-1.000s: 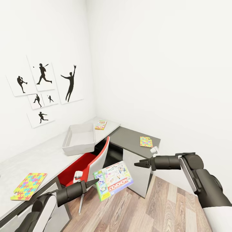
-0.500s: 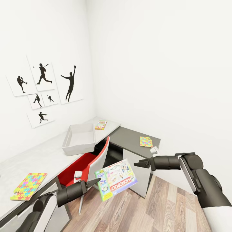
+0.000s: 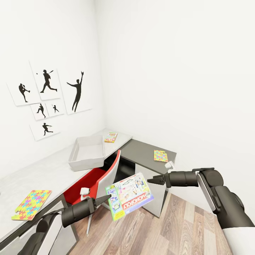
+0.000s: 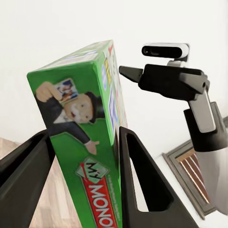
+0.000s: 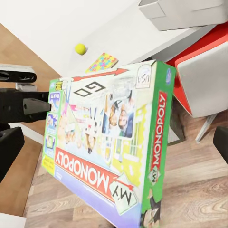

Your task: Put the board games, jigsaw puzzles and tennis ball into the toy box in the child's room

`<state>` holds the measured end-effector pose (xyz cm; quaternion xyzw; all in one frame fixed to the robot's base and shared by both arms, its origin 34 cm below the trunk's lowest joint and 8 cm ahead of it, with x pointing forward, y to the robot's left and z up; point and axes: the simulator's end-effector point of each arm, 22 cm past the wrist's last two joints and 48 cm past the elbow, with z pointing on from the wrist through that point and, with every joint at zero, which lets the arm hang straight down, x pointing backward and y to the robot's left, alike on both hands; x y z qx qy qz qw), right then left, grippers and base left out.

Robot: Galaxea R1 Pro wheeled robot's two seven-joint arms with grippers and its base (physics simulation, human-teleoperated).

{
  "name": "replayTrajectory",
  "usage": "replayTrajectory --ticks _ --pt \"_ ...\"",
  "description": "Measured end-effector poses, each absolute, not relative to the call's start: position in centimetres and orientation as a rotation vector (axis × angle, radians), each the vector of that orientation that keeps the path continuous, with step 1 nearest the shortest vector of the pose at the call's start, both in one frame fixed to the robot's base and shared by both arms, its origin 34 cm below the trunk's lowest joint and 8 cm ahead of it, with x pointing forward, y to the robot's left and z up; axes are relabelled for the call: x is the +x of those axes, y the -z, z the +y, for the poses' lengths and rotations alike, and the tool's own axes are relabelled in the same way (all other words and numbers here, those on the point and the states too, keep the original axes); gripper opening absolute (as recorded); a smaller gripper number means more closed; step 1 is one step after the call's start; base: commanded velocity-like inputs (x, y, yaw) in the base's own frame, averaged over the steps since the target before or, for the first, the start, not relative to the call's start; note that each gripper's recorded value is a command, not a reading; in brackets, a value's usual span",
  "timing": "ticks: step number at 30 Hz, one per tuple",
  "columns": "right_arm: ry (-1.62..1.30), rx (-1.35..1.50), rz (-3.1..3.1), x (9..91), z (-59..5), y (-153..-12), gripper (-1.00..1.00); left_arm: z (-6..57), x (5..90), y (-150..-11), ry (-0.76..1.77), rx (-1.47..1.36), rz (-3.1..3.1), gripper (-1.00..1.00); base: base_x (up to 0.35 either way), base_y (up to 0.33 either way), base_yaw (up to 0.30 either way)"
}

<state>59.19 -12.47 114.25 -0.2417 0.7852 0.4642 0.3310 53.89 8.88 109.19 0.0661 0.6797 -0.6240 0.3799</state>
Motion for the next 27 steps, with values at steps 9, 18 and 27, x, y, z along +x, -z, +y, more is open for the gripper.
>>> replayTrajectory --ticks 9,18,27 --pt "-1.238 -0.588 2.095 59.6 -12.8 -112.7 1.00 9.1 54.1 -109.8 1.555 0.193 1.691 -1.00 0.000 0.000 0.000" --pt "-1.274 -0.537 2.136 59.9 -13.1 -111.2 1.00 9.2 54.3 -110.0 1.535 0.201 1.669 -1.00 0.000 0.000 0.000" --pt "-1.292 -0.524 2.145 59.9 -13.0 -110.7 1.00 9.1 54.3 -110.1 1.532 0.202 1.665 -1.00 0.000 0.000 0.000"
